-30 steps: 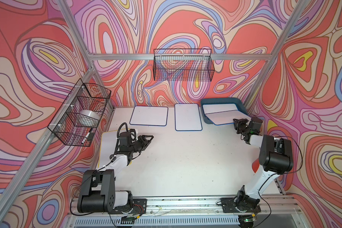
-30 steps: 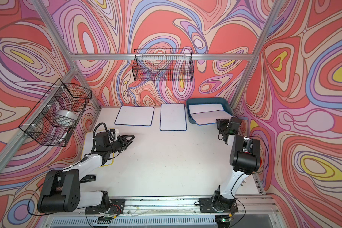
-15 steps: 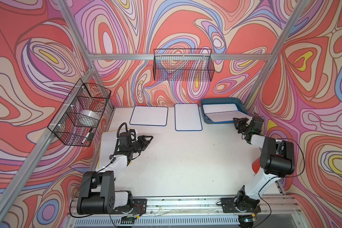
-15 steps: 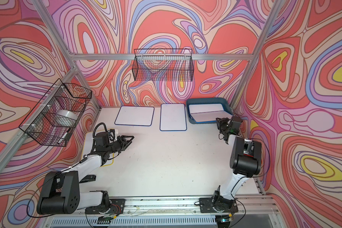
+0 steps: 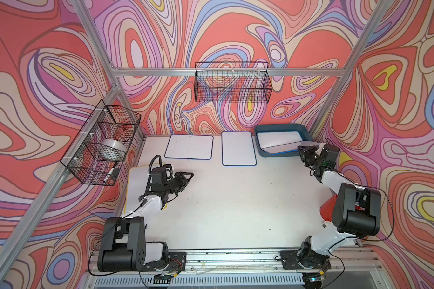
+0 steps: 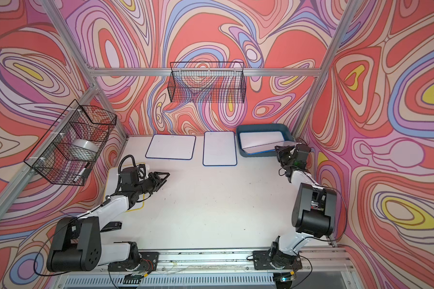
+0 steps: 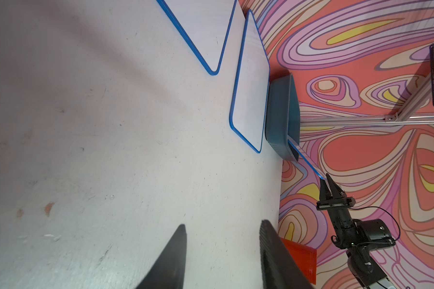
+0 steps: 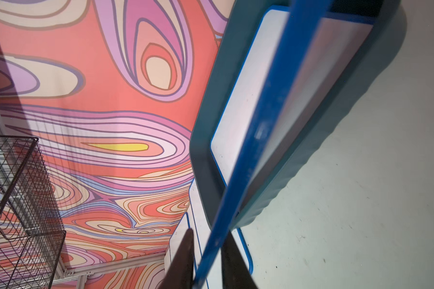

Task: Put the whiteboard into the storage box
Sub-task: Place the whiteboard in the storage box.

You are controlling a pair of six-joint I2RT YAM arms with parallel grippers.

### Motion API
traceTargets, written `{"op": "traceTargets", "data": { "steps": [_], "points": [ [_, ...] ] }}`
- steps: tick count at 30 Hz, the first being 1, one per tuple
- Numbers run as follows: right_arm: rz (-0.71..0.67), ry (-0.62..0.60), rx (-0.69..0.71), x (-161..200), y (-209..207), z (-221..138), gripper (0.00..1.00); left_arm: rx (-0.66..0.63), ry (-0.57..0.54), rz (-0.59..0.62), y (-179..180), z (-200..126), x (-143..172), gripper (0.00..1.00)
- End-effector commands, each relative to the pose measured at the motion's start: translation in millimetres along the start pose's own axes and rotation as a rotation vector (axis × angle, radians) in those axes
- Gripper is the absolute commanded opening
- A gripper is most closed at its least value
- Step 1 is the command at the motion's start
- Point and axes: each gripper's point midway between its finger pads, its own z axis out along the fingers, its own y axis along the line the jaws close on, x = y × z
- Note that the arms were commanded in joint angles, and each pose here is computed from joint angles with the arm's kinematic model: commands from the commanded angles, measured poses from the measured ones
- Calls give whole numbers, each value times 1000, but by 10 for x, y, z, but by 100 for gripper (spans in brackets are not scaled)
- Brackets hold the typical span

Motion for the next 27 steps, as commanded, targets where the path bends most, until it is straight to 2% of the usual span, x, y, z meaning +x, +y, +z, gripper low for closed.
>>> {"op": "traceTargets", "data": {
  "steps": [1, 3, 6, 16, 18, 27],
  "points": [
    [-120, -33, -66, -109, 409, -78, 21, 6, -21, 13, -73, -12, -89, 43],
    [-132, -27, -72, -86, 434, -67, 23, -1, -25, 18, -61, -15, -92, 43],
    [-146, -19, -72, -37, 425, -30, 31, -13, -24, 15, -15, -4, -84, 44],
    [-161, 20, -61, 44, 419, 39, 32, 6, -19, 13, -68, 14, -110, 44],
    [-170, 35, -56, 45, 408, 86, 35, 1, -24, 16, -63, 7, -113, 44],
    [-84, 136, 5, 280, -154, 425, 35, -1, -20, 6, -25, 1, -75, 44]
  ]
}}
